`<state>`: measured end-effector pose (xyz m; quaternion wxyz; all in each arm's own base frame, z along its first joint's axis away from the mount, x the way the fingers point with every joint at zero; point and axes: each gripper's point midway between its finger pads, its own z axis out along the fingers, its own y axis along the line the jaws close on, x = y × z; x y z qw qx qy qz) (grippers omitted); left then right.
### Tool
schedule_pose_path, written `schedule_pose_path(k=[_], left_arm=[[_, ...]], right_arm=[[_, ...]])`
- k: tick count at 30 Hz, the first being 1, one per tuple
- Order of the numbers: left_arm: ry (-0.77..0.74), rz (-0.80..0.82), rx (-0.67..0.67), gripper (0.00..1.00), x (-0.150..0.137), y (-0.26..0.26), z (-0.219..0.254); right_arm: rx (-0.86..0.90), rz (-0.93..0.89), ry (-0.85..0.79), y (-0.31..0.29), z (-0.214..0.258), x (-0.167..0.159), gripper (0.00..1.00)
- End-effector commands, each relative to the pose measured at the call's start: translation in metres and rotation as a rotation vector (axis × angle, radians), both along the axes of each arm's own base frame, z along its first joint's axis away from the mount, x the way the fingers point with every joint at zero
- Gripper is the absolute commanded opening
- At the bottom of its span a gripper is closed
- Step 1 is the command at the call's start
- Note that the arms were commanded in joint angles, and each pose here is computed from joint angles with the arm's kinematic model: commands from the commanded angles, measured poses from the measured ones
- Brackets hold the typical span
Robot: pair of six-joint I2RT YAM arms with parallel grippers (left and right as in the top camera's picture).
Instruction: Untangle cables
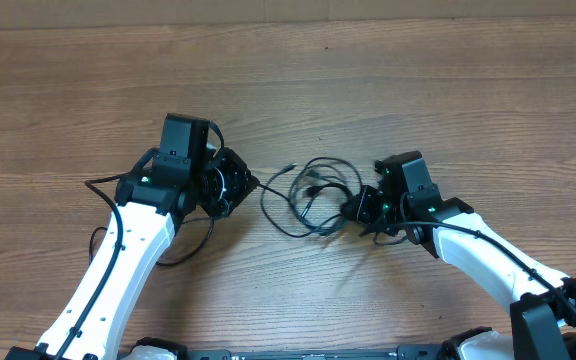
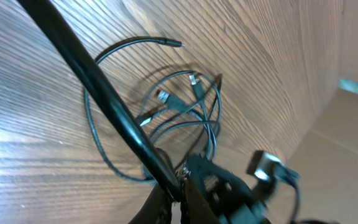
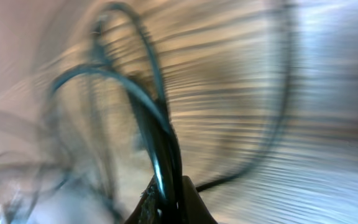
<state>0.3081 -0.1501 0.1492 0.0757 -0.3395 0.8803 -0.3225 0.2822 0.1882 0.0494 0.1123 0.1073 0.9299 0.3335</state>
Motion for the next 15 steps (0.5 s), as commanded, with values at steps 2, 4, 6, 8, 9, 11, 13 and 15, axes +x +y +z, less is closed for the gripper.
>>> schedule_pose_path(k=[2, 4, 6, 8, 9, 11, 13, 15], left_arm=[[-0.021, 0.053, 0.085, 0.04, 0.005, 0.006, -0.002], [-0.012, 0.061, 0.095, 0.04, 0.005, 0.005, -0.005], [0.013, 0.083, 0.095, 0.04, 0.004, 0.000, -0.010], [0.021, 0.091, 0.094, 0.04, 0.005, -0.008, -0.014], [0.021, 0.083, 0.096, 0.04, 0.006, -0.012, -0.016], [0.026, 0.055, 0.097, 0.04, 0.006, -0.023, -0.023], [0.034, 0.038, 0.100, 0.07, 0.006, -0.030, -0.029], [0.044, 0.027, 0.098, 0.15, 0.007, -0.036, -0.035]], right_arm=[[0.406, 0.430, -0.116, 0.054, 0.065, -0.042, 0.04], [0.490, 0.485, -0.122, 0.060, 0.079, -0.050, 0.04], [0.556, 0.532, -0.136, 0.063, 0.091, -0.055, 0.04], [0.578, 0.532, -0.140, 0.065, 0.096, -0.053, 0.04], [0.585, 0.524, -0.141, 0.066, 0.099, -0.051, 0.04], [0.598, 0.506, -0.139, 0.068, 0.104, -0.047, 0.04], [0.593, 0.480, -0.156, 0.069, 0.107, -0.039, 0.04], [0.563, 0.455, -0.185, 0.068, 0.104, -0.031, 0.04]])
